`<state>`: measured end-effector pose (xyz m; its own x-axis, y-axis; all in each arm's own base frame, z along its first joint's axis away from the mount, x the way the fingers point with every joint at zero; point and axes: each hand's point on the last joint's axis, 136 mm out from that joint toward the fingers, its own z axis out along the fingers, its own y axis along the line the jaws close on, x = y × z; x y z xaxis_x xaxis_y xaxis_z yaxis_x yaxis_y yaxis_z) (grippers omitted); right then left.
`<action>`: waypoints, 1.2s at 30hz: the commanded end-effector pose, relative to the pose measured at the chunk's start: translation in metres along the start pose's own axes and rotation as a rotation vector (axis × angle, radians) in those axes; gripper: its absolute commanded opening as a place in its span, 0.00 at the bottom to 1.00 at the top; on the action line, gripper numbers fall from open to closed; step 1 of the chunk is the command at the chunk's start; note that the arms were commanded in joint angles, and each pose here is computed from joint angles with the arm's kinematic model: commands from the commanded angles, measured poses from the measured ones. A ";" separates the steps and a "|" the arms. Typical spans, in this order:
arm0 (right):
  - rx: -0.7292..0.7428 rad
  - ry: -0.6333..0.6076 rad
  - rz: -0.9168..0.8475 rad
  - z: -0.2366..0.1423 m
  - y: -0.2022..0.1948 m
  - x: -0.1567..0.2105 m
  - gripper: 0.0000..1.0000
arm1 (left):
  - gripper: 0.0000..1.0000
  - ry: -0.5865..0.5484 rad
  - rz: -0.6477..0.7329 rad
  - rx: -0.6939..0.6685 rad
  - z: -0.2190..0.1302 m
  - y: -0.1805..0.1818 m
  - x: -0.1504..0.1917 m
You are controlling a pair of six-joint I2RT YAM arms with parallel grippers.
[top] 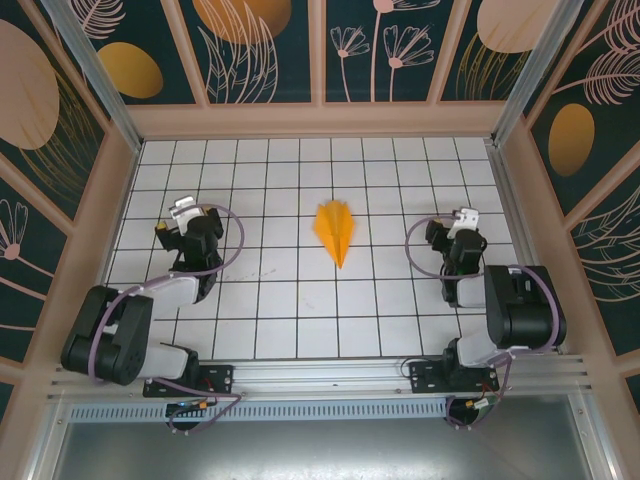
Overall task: Fold a paper plane with a square sheet of paper (pick it up from the middle)
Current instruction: Reset both arms
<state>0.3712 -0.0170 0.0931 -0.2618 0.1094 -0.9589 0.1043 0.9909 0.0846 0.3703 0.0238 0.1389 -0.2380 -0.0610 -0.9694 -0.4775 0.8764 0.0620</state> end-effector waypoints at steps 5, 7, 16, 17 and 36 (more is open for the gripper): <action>-0.093 -0.119 0.000 -0.003 0.014 -0.027 0.71 | 0.99 -0.192 -0.040 0.086 -0.005 0.011 -0.015; -0.089 -0.117 0.003 -0.002 0.012 -0.026 0.90 | 0.99 -0.199 -0.075 0.121 -0.002 0.015 -0.012; -0.082 -0.119 0.007 -0.002 0.011 -0.027 0.99 | 0.99 -0.191 -0.128 0.194 0.005 0.020 -0.003; -0.081 -0.119 0.007 -0.002 0.011 -0.027 0.99 | 0.99 -0.176 -0.127 0.200 0.004 0.020 -0.001; -0.083 -0.118 0.004 -0.002 0.012 -0.027 0.99 | 0.99 -0.178 -0.121 0.200 0.004 0.020 -0.002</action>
<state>0.3712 -0.0083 0.1045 -0.2047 0.1058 -0.9731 0.0385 0.9942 0.1000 0.3595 0.0420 0.1249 -0.0899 -0.0859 -0.9922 -0.3183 0.9465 -0.0531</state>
